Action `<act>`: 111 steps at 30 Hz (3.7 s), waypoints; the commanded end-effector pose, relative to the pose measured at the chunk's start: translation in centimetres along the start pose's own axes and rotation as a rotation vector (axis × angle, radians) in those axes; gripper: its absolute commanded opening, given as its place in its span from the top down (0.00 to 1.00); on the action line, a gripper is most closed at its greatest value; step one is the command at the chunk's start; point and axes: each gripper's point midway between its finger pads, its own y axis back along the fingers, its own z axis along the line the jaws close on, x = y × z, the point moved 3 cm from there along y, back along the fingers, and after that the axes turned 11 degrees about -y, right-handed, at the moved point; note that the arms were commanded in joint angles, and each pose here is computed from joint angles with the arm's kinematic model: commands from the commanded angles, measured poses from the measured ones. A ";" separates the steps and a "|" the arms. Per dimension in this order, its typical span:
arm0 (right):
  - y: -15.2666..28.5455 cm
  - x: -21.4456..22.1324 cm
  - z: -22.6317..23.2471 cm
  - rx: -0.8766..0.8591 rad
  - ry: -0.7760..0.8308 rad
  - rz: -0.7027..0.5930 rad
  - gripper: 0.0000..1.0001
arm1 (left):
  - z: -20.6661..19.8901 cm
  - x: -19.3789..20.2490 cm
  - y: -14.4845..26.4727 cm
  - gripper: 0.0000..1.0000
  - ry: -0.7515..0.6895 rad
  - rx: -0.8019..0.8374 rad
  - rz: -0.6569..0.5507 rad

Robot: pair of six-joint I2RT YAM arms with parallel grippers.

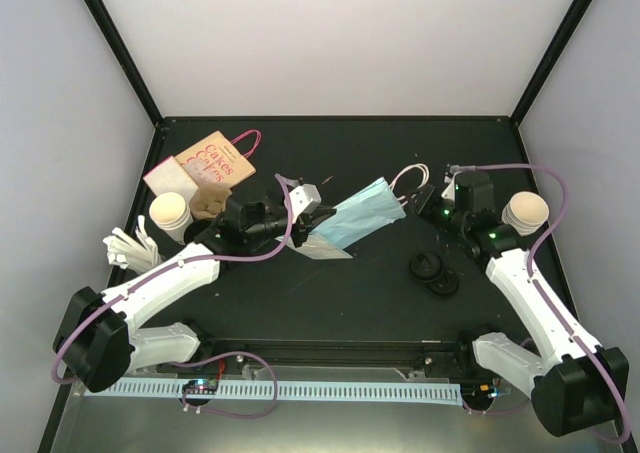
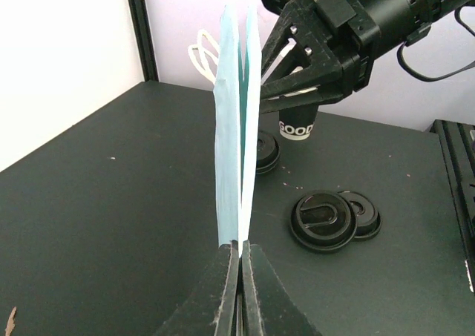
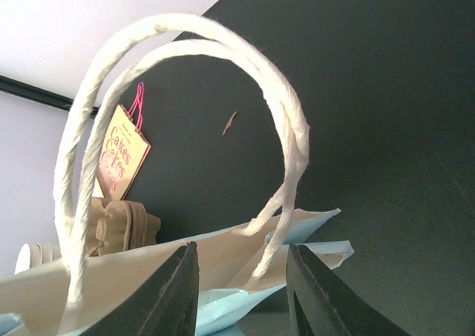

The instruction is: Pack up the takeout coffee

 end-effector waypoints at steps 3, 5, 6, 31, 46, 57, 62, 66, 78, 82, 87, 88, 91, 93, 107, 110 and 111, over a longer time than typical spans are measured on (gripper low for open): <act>-0.9 -0.2 -0.4 0.007 -0.022 -0.011 0.68 | -0.4 -1.5 0.4 0.98 -0.037 0.015 -0.061; -1.1 -0.1 -0.7 0.017 -0.026 -0.010 0.69 | -0.4 -1.6 0.4 0.98 -0.038 0.013 -0.062; -1.3 -0.1 -0.9 0.020 -0.027 -0.008 0.69 | -0.4 -1.5 0.4 0.98 -0.037 0.014 -0.062; 0.3 -2.4 1.8 -0.081 0.193 -0.068 0.99 | 0.2 -3.6 0.6 0.42 0.036 -0.001 -0.088; 5.7 -2.8 10.9 -0.222 0.545 -0.030 0.99 | 1.8 -10.1 1.1 0.09 0.271 0.044 -0.093; 3.5 -1.6 10.0 -0.280 0.545 0.005 0.99 | 4.6 -4.4 0.9 0.01 0.794 0.134 -0.127; 2.2 -0.4 10.1 -0.300 0.554 0.046 0.99 | 4.2 -1.6 -0.6 0.03 0.904 0.201 0.050; 1.8 -0.3 10.5 -0.312 0.555 0.047 0.99 | 4.3 -1.2 0.1 0.03 0.881 0.124 0.047; 2.0 -3.1 15.5 -0.316 0.612 -0.074 0.99 | 5.9 -4.3 4.9 0.01 0.645 -0.191 -0.043; 0.3 -1.2 16.2 -0.164 0.721 -0.151 0.99 | 5.6 -4.0 5.3 0.01 0.654 -0.205 -0.034; -3.6 2.8 15.2 -0.153 0.737 -0.063 0.99 | 5.7 -1.4 5.5 0.01 0.694 -0.271 0.056; -4.2 3.5 15.2 -0.150 0.745 -0.048 0.99 | 5.7 -0.8 5.7 0.01 0.708 -0.293 0.081; -5.8 5.0 15.0 -0.136 0.757 0.006 0.99 | 5.8 0.3 6.5 0.01 0.716 -0.346 0.132; -6.6 5.7 14.9 -0.135 0.758 0.031 0.99 | 5.9 0.6 7.3 0.01 0.711 -0.399 0.148; -8.0 7.3 15.1 -0.170 0.758 0.060 0.99 | 8.4 4.0 17.1 0.01 0.713 -1.060 0.247; -7.9 7.2 15.1 -0.167 0.771 0.060 0.99 | 8.3 2.1 18.1 0.01 0.647 -1.060 0.195; -7.9 7.2 15.1 -0.168 0.770 0.062 0.99 | 8.1 1.2 18.0 0.01 0.620 -1.031 0.168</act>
